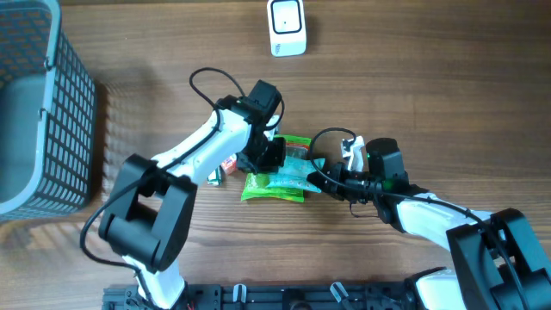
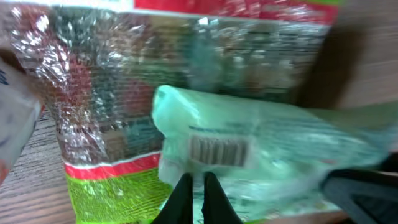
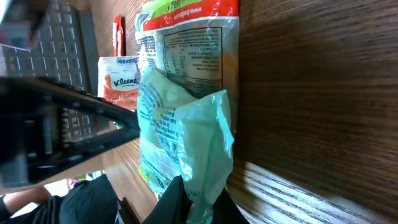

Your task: Scan the item barcode

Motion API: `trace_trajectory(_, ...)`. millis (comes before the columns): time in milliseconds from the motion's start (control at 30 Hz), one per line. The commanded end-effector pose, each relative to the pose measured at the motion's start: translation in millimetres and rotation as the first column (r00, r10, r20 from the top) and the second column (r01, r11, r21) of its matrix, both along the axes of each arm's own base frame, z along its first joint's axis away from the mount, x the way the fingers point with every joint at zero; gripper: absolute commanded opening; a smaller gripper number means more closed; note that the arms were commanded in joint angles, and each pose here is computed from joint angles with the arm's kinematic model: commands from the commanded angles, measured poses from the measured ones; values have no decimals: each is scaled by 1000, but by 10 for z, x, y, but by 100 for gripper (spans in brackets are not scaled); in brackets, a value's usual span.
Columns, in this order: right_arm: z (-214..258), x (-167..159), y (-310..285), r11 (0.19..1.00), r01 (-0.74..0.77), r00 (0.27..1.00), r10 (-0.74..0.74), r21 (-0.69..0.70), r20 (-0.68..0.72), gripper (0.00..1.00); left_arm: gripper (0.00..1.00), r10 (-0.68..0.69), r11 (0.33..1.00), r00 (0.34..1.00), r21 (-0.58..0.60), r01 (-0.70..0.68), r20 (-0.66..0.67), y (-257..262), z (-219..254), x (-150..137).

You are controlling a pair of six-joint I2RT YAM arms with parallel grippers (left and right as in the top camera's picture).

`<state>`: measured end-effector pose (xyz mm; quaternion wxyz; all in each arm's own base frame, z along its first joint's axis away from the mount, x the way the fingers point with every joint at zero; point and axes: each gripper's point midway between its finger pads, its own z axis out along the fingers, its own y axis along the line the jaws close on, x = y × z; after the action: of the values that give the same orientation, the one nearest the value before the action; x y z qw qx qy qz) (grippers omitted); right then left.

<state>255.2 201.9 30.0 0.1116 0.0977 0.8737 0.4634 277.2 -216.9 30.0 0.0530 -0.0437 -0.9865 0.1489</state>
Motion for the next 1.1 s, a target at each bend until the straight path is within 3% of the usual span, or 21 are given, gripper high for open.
trace_trajectory(0,-43,-11,4,1000,-6,1000,6,-10,-1,12,4,12,999,999,47,-10,-31,66,-165,-38)
trace_trajectory(67,-43,-11,4,1000,-7,1000,7,-11,0,17,4,12,999,1000,40,-11,-20,50,-166,-10)
trace_trajectory(167,-43,-11,4,1000,-7,1000,7,-10,0,44,4,11,1000,1000,28,-11,0,17,-173,40)
trace_trajectory(300,-48,-15,2,1000,-6,1000,6,-12,-4,54,4,11,999,1000,39,-10,-19,27,-255,23)
trace_trajectory(400,-110,-49,-29,999,29,997,-30,-21,-69,55,4,8,999,1000,44,-6,-27,30,-305,18)
trace_trajectory(833,-147,9,36,1000,21,998,-19,22,-62,49,4,8,999,1000,43,-7,-25,27,-305,22)
trace_trajectory(1067,-31,65,129,996,-26,1000,25,85,7,47,4,8,999,1000,43,-7,-25,27,-305,22)
